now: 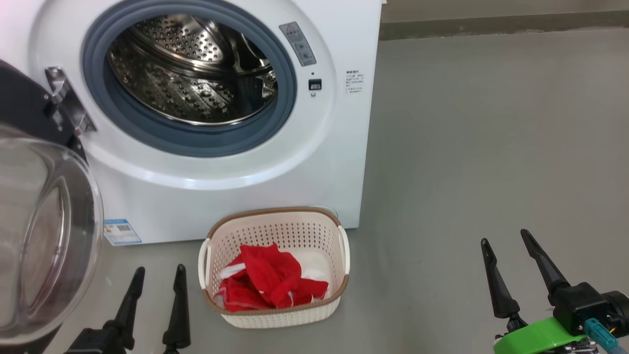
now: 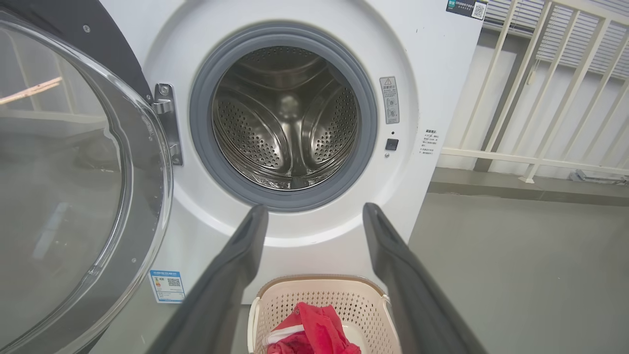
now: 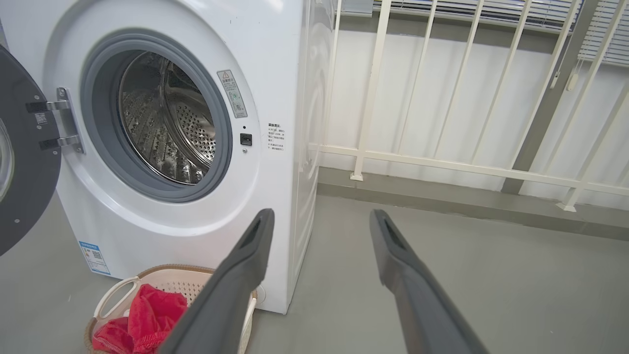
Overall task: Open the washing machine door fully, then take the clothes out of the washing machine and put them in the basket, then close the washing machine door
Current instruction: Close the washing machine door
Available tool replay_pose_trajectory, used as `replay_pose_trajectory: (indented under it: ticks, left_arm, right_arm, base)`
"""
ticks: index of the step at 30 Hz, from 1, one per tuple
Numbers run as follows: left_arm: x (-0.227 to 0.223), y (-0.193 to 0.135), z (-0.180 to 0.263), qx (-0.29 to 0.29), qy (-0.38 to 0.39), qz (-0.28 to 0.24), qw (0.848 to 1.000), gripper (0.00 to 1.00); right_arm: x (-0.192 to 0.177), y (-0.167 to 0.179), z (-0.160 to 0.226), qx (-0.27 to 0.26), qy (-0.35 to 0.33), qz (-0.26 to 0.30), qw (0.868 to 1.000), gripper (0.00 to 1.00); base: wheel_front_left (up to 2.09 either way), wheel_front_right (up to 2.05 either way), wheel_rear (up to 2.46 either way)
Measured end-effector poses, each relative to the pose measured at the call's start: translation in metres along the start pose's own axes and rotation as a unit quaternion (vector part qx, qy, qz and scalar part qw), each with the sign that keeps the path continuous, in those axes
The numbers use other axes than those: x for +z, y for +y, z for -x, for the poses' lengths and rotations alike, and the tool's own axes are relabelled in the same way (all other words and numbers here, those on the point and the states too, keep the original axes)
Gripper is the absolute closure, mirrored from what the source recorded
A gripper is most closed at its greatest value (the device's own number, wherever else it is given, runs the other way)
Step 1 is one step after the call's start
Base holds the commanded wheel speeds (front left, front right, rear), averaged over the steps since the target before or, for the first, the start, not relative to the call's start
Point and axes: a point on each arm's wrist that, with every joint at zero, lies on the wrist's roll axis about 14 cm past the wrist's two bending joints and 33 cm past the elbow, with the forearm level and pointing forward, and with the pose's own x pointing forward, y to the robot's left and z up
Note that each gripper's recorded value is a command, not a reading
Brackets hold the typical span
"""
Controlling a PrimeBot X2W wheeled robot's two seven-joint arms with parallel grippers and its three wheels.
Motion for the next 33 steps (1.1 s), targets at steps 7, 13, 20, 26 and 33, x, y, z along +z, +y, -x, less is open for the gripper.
replay_pose_trajectory:
  ticks: [7,13,20,26,33]
  left_arm:
    - [0.001,0.001,0.001,0.001,-0.001,0.0,1.0,0.0]
    - [0.002,0.004,0.003,0.006,-0.003,-0.001,1.0,0.0]
    - [0.005,0.014,0.008,0.026,-0.006,-0.005,1.0,0.0]
    - [0.012,0.031,0.018,0.061,-0.016,-0.012,0.998,0.0]
    - [0.028,0.053,0.035,0.103,-0.039,-0.016,0.994,0.0]
  right_arm:
    - [-0.001,0.001,-0.001,0.002,0.001,0.0,1.0,0.0]
    - [0.0,0.004,-0.002,0.007,0.0,-0.001,1.0,0.0]
    - [0.0,0.013,-0.006,0.021,-0.001,-0.002,1.0,0.0]
    - [-0.001,0.032,-0.014,0.049,0.0,-0.005,0.999,0.0]
    - [0.0,0.064,-0.021,0.096,-0.002,-0.01,0.995,0.0]
  base:
    - [-0.7,0.7,0.0]
    - [-0.03,0.03,0.0]
    - [0.0,0.0,0.0]
    - [0.0,0.0,0.0]
    - [0.0,0.0,0.0]
